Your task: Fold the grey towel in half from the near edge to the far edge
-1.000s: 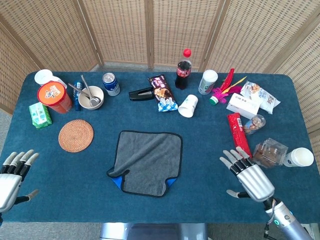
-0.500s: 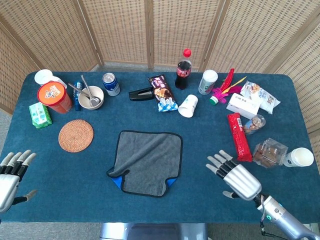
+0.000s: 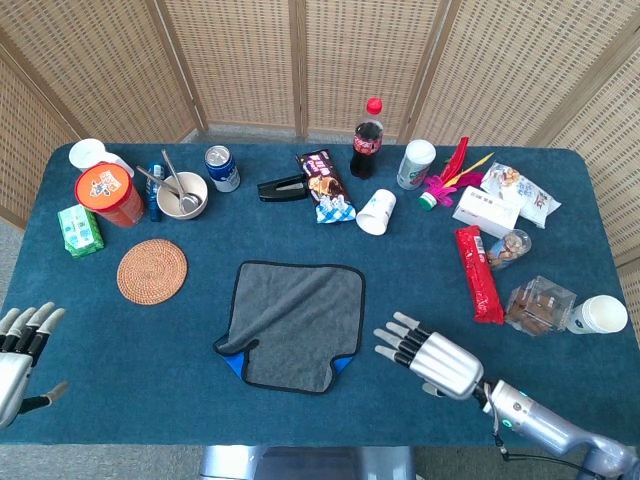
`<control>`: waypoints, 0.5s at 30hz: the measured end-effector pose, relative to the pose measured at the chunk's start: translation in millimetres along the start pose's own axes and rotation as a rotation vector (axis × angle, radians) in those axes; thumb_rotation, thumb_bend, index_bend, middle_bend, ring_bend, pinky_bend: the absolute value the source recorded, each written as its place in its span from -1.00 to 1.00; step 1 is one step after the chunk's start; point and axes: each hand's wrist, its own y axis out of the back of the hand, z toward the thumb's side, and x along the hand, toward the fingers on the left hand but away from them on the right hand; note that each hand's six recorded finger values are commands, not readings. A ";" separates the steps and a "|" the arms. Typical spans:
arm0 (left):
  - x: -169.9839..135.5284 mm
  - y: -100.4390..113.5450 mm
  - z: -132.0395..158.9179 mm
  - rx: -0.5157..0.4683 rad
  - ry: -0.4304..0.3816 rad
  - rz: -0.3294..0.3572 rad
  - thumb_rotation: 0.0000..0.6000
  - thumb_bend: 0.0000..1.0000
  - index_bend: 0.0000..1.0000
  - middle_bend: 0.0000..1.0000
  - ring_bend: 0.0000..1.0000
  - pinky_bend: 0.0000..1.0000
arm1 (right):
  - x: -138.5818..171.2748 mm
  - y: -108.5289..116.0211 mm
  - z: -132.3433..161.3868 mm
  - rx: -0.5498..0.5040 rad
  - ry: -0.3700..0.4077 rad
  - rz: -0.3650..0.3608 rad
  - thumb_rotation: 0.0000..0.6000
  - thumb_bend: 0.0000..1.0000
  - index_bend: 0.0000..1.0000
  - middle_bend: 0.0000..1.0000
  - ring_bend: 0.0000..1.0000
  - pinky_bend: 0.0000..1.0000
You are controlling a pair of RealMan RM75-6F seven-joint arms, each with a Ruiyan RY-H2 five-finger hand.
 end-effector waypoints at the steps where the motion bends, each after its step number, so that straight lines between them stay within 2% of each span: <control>1: -1.0 0.3 -0.7 -0.001 0.003 0.001 1.00 -0.61 -0.96 -1.00 -1.00 -1.00 | -3.1 -1.1 1.7 0.002 0.012 0.003 1.00 -1.00 -0.72 -1.00 -1.00 -1.00; 15: -10.4 1.7 -7.8 -0.004 0.027 0.006 1.00 -0.61 -0.96 -1.00 -1.00 -1.00 | -35.9 -6.7 31.8 0.008 0.134 0.005 1.00 -1.00 -0.71 -1.00 -1.00 -1.00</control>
